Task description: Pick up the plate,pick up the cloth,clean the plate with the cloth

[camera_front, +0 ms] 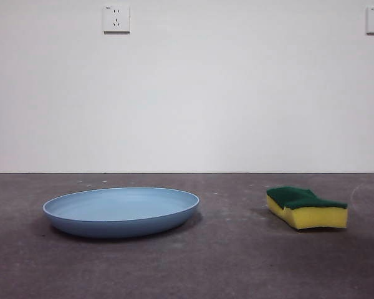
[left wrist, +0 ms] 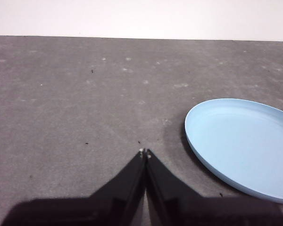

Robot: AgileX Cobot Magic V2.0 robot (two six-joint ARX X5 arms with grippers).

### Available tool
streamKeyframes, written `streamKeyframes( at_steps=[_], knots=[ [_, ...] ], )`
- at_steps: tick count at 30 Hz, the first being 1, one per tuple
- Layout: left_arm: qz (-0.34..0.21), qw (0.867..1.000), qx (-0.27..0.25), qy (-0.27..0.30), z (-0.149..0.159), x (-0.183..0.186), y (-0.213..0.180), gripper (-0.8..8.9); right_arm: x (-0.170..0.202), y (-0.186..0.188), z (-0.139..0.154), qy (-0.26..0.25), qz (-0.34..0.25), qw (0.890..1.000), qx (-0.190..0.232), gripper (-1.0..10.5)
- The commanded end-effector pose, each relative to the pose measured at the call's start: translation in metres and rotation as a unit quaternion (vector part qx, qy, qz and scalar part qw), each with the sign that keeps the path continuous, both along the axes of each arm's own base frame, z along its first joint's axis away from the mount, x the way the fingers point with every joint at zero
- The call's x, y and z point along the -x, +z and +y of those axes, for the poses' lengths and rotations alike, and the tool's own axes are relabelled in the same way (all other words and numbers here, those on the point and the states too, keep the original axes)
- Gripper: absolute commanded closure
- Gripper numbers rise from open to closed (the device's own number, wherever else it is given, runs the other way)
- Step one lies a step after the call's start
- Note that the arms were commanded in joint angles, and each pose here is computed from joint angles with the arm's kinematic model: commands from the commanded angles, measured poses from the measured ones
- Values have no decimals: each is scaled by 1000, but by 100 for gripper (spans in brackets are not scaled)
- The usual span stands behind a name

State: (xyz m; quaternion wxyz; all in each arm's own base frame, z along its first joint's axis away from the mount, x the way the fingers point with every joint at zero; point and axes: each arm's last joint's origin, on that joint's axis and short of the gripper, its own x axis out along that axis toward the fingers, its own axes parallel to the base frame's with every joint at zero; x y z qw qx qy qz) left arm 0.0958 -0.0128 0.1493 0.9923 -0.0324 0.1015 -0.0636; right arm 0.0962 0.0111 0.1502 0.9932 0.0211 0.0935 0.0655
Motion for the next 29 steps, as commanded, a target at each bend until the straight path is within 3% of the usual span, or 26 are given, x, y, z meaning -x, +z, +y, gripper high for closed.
streamKeyframes(
  at_steps=[1, 5, 29],
  knots=[
    [3, 1000, -6, 1, 0, -1, -4, 814, 0, -4, 1, 10, 11, 1000, -23, 946],
    [3, 1000, -6, 1, 0, -1, -4, 814, 0, -4, 1, -4, 17, 998, -66, 946],
    [3, 1000, -6, 1, 0, -1, -4, 814, 0, -4, 0, -5, 17, 998, -65, 946]
  ],
)
